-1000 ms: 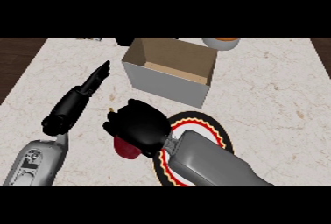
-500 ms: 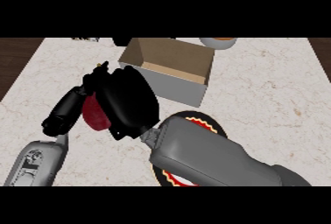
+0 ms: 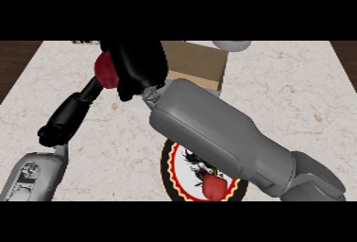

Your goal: Pick the pear from the plate and place it in the cardboard box

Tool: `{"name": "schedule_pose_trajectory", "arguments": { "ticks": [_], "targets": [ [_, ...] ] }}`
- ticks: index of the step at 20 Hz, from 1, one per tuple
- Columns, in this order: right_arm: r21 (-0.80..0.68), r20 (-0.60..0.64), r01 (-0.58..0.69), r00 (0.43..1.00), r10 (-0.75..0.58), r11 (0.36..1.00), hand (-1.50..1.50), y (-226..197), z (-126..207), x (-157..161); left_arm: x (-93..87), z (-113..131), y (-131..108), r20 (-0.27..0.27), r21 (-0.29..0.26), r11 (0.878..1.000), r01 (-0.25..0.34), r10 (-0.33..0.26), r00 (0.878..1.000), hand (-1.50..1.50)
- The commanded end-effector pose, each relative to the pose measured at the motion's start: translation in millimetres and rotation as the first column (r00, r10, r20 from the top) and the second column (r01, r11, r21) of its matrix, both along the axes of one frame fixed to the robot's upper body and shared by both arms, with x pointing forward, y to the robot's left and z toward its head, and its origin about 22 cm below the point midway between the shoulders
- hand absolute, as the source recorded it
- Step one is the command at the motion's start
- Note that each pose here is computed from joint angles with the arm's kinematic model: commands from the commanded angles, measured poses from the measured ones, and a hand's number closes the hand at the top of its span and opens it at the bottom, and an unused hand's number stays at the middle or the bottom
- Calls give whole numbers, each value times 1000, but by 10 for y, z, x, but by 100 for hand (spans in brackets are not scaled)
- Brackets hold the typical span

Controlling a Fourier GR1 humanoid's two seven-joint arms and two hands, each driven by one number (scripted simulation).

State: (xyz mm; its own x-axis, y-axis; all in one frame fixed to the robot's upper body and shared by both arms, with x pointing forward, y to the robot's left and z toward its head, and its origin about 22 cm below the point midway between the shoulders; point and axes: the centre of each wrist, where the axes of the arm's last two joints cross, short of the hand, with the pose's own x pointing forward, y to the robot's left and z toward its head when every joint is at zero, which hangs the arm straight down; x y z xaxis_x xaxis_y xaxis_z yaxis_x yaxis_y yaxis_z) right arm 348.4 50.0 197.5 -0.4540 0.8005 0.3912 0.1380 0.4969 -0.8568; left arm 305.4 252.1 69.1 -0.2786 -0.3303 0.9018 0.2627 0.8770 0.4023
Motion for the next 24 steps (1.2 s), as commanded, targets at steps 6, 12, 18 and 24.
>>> {"name": "schedule_pose_trajectory", "arguments": {
  "ticks": [6, 12, 18, 24],
  "targets": [
    [-243, -282, 7, 956, -78, 970, 150, -253, -136, 578, -62, -64, 36, 12, 11, 1000, -3, 3, 1000, 0],
    [-322, -424, -98, 904, -52, 942, 150, -732, -265, 909, -72, 82, 28, 12, -3, 1000, 1, -1, 1000, 0],
    [-364, -555, -199, 831, -40, 910, -150, -809, -551, 954, 23, 95, -24, 12, -4, 1000, -12, 12, 1000, 0],
    [-158, -477, -310, 855, 202, 938, -150, -1035, -354, 1068, -90, 19, -5, 8, 0, 1000, 6, -6, 1000, 0]
  ]
}}
